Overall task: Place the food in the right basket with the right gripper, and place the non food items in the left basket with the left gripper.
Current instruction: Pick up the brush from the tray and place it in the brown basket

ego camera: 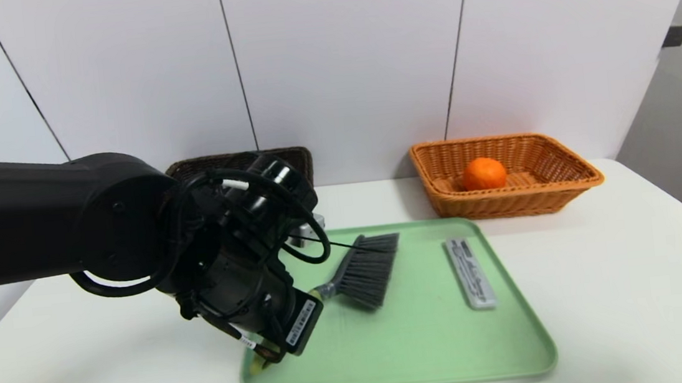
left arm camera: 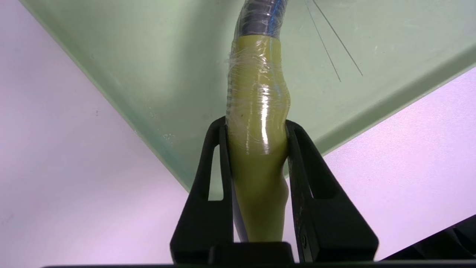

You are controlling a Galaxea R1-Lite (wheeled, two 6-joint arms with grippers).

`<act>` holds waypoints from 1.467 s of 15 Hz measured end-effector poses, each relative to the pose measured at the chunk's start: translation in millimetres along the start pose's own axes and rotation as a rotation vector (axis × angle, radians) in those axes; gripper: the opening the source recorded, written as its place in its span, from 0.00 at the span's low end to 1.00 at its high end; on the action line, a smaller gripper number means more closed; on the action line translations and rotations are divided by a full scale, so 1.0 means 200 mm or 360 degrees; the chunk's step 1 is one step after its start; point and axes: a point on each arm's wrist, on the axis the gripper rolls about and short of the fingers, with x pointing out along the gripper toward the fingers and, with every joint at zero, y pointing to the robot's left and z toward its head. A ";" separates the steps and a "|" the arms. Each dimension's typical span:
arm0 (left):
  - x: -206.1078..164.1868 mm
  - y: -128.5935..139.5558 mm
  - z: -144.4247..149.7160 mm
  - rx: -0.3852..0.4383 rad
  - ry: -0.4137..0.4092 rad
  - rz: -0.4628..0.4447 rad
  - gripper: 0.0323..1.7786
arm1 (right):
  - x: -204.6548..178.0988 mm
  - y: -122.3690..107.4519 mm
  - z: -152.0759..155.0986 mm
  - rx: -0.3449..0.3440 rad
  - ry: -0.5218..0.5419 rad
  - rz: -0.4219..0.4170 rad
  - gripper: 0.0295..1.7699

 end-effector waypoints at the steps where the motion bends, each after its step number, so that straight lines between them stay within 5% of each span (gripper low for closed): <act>1: -0.02 0.00 0.00 0.0002 -0.0019 -0.0003 0.23 | 0.00 0.00 0.00 0.0000 -0.0009 0.0001 0.96; 22: -0.59 -0.01 -0.18 -0.0022 -0.0475 -0.0117 0.23 | -0.01 0.00 -0.01 0.0003 -0.0026 -0.0006 0.96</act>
